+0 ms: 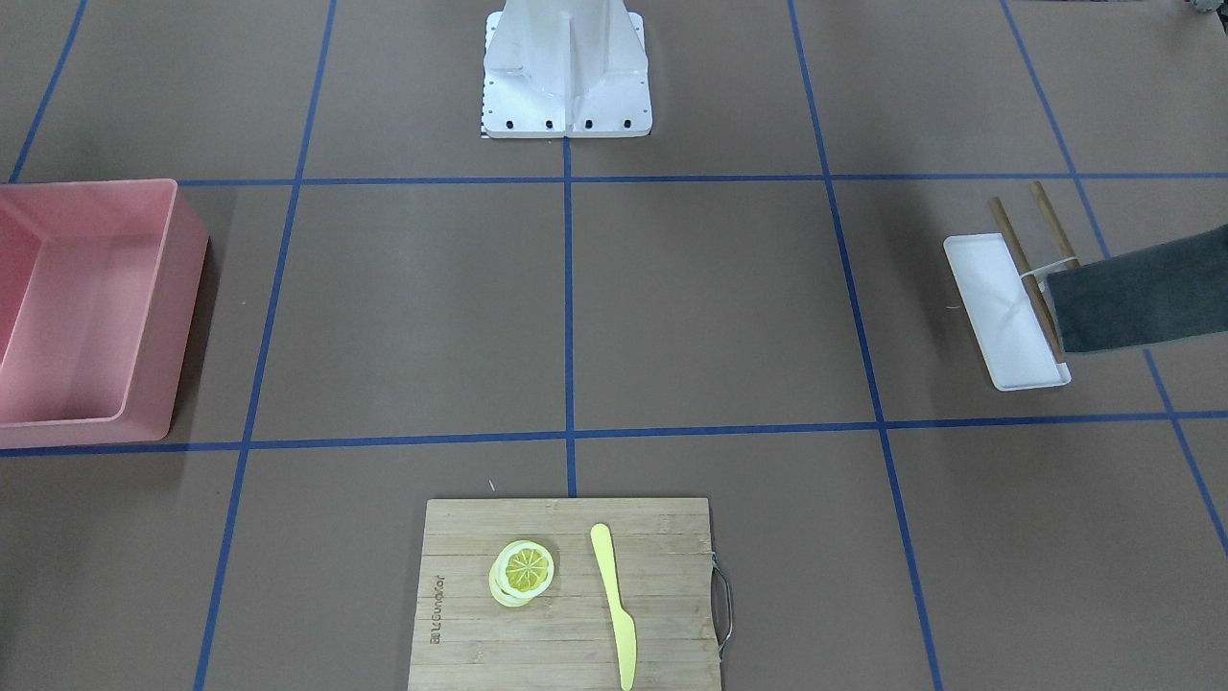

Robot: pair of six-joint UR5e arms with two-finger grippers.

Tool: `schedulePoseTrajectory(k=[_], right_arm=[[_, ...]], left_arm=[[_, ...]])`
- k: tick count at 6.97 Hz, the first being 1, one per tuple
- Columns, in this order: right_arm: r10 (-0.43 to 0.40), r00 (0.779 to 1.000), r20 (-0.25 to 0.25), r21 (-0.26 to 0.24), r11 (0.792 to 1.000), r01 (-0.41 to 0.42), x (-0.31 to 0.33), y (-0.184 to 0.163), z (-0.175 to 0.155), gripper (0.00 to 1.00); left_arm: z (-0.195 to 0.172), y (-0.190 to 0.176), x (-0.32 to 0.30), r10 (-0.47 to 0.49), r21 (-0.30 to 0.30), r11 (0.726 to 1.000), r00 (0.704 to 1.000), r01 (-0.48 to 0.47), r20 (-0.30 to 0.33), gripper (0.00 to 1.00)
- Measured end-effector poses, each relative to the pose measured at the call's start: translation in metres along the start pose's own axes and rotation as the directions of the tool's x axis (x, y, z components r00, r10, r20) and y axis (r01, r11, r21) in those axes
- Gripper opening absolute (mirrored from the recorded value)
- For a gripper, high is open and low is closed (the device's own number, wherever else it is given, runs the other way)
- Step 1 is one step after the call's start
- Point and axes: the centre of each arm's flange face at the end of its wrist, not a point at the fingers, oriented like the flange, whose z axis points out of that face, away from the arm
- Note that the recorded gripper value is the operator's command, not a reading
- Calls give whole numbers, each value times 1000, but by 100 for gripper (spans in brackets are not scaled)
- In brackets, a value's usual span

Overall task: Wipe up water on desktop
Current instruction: 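Grasp the grey cloth with the left gripper and lift it off the tray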

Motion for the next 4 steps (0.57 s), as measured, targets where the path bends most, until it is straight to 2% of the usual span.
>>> schedulePoseTrajectory(k=[2,4], right_arm=[[-112,994,15,31,993,111,-48,-20,-6,100],[-267,963,46,71,962,263,-100,-36,12,100]], left_arm=[[-24,-12,57,-58,35,998,998,58,-13,0],[-33,-27,152,-124,50,991,992,124,-7,0]])
